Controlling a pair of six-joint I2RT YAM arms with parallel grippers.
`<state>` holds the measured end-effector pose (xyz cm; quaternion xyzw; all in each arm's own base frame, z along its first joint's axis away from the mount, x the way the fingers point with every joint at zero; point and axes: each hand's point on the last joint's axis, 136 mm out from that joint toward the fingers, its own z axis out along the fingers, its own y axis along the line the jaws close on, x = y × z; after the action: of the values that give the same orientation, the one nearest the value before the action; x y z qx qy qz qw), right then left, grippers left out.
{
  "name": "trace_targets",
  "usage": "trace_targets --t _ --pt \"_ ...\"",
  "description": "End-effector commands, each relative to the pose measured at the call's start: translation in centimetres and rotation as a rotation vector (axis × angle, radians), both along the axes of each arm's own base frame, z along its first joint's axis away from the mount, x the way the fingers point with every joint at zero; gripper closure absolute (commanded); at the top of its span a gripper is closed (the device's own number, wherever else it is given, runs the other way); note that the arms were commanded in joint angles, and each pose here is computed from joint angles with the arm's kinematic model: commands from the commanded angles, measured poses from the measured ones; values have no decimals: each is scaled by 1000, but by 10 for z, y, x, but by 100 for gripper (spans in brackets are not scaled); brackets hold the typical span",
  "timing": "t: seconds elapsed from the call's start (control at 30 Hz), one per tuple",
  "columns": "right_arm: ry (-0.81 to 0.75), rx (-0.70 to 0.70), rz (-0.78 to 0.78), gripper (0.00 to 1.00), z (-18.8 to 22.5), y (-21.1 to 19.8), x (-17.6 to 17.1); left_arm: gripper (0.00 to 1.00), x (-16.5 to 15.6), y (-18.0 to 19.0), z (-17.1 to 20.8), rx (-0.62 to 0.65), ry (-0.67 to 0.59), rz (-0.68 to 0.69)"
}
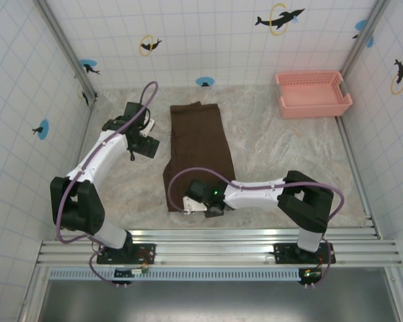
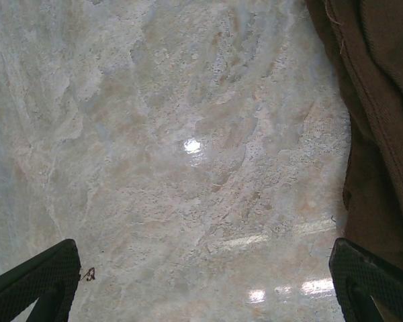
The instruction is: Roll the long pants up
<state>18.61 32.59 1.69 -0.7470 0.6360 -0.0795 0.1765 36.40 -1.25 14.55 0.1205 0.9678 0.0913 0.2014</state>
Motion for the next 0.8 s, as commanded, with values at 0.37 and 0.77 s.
trace_targets --t 0.37,0.77 --pt "469 52 -59 86 66 12 -12 2 1 -4 8 -33 -2 -38" --pt "894 235 -293 88 60 37 35 2 -13 -9 8 -70 -2 -47"
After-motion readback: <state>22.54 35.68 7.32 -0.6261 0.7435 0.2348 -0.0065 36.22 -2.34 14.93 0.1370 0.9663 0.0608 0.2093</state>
